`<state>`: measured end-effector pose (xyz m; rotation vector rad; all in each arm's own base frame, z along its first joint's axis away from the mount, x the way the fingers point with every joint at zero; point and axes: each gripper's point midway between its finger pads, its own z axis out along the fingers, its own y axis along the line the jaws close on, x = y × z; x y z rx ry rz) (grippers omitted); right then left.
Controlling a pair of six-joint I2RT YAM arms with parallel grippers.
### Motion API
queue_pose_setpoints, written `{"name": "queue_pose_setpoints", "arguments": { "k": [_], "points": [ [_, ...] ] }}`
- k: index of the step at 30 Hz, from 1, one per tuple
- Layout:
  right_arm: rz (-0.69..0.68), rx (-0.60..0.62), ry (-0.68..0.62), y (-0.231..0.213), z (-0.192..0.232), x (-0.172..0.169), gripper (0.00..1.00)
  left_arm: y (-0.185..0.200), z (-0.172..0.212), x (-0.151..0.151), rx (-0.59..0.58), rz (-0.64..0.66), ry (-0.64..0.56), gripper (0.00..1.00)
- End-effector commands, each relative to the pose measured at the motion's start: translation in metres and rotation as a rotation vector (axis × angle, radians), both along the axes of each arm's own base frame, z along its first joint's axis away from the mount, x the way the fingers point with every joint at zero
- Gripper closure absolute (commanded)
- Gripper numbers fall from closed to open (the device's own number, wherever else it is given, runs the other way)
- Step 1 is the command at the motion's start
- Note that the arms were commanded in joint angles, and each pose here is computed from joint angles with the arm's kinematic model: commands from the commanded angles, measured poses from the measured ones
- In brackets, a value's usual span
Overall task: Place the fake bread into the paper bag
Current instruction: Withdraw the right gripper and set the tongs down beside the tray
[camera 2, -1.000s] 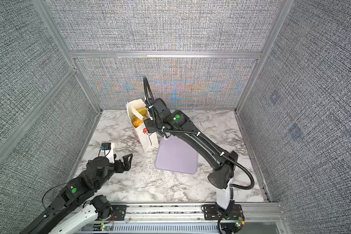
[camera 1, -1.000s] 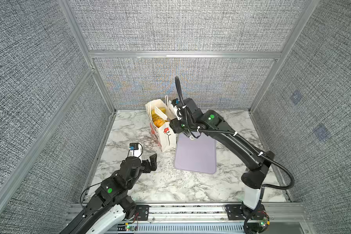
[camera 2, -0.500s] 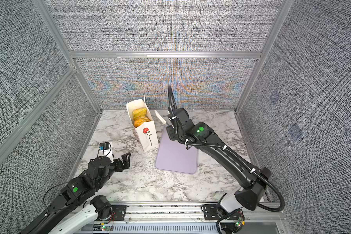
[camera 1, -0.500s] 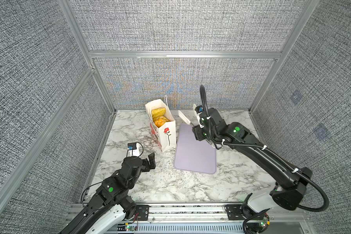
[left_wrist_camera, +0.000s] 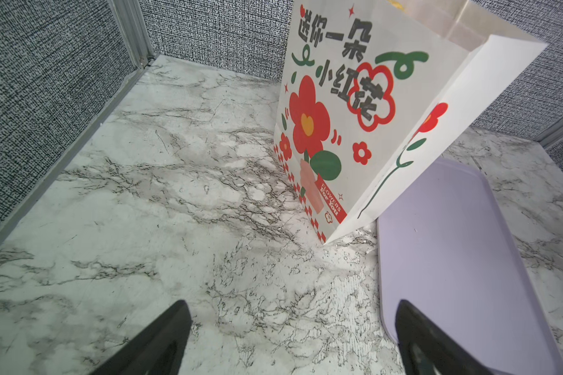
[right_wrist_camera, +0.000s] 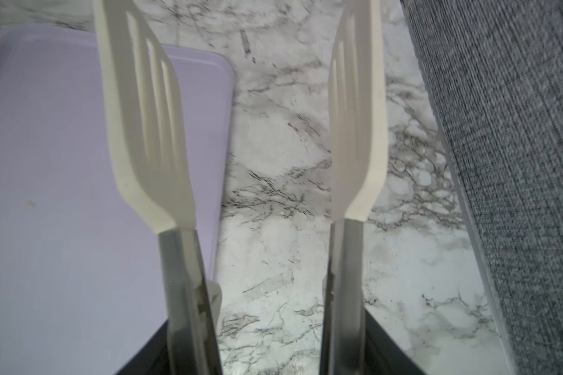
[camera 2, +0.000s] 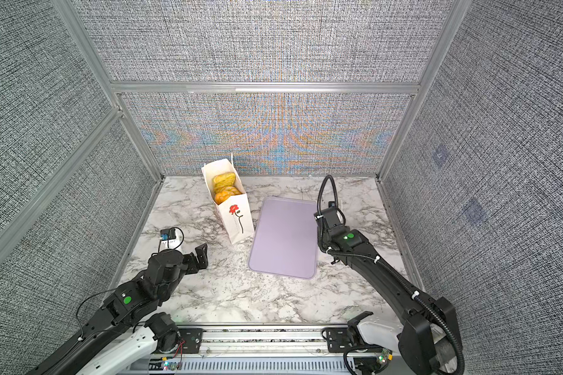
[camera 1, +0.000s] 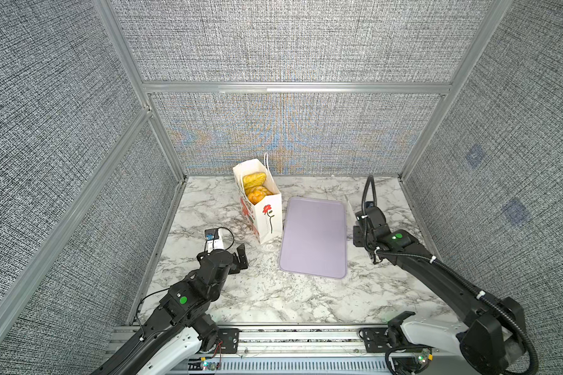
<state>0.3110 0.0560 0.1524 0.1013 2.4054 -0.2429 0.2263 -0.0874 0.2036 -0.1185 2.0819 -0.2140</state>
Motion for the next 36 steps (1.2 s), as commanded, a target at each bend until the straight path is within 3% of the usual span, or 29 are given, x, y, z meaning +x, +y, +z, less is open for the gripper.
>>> {"name": "queue_pose_setpoints", "arguments": {
  "k": [1, 7, 22, 31, 36],
  "points": [
    [-0.074, 0.095, -0.056, -0.006, -0.011, 0.009, 0.36, 0.003, 0.005, 0.004, 0.008, 0.025, -0.028, 0.0],
    [-0.129, 0.159, 0.012, -0.019, -0.053, 0.007, 0.36, 0.004, 0.001, 0.005, 0.012, 0.033, -0.023, 0.01],
    [-0.1, 0.199, 0.143, -0.007, -0.099, 0.022, 0.35, 0.001, 0.0, 0.005, 0.001, 0.019, -0.019, 0.0],
    [-0.068, 0.196, 0.148, -0.004, -0.112, 0.021, 0.28, 0.005, -0.009, 0.007, 0.008, 0.054, -0.006, 0.01],
    [-0.071, 0.208, 0.134, -0.005, -0.12, 0.016, 0.17, 0.006, -0.009, 0.009, 0.012, 0.067, -0.008, 0.01]
  ]
}}
